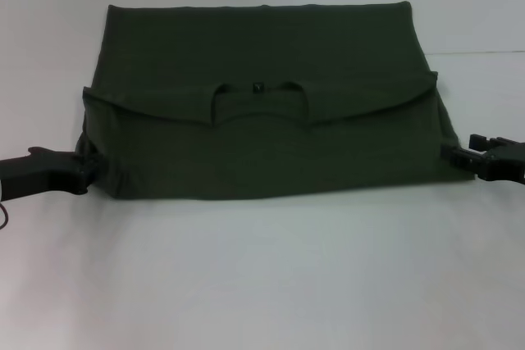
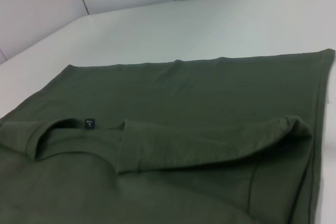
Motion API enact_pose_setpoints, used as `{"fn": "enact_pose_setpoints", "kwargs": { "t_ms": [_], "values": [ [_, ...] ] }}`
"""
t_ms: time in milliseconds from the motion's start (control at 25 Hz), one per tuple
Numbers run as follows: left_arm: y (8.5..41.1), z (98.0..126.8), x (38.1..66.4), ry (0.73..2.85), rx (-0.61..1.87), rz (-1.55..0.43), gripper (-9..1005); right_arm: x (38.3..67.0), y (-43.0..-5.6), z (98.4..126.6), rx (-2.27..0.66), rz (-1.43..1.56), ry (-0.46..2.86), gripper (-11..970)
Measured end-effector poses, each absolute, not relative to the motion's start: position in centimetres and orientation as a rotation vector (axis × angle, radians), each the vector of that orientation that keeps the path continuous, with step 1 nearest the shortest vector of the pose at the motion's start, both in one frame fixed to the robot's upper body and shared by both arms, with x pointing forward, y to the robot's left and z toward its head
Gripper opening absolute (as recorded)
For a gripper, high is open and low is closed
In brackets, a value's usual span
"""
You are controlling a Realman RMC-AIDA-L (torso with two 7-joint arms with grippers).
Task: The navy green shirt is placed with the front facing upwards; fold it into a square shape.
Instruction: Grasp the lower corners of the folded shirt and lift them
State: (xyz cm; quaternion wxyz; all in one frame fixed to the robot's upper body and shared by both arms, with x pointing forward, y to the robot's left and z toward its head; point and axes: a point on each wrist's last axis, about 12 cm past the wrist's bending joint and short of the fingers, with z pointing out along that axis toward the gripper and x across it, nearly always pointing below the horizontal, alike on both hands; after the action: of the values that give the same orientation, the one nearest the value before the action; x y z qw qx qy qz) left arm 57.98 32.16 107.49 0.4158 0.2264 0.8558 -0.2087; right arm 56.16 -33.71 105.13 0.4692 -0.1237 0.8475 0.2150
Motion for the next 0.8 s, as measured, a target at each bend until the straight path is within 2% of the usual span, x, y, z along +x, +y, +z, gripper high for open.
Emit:
{"fn": "enact_pose_setpoints", "kwargs": {
  "t_ms": [480, 800],
  "values": [
    [32.2, 107.8, 58.0, 2.13, 0.558, -0.527, 33, 56.3, -33.7, 104.8, -0.169, 0.589, 2.145, 660],
    [32.2, 107.7, 57.9, 2.125, 0.565, -0.522, 33, 57.4, -33.7, 105.7, -0.164, 0.595, 2.197, 660]
  ]
}}
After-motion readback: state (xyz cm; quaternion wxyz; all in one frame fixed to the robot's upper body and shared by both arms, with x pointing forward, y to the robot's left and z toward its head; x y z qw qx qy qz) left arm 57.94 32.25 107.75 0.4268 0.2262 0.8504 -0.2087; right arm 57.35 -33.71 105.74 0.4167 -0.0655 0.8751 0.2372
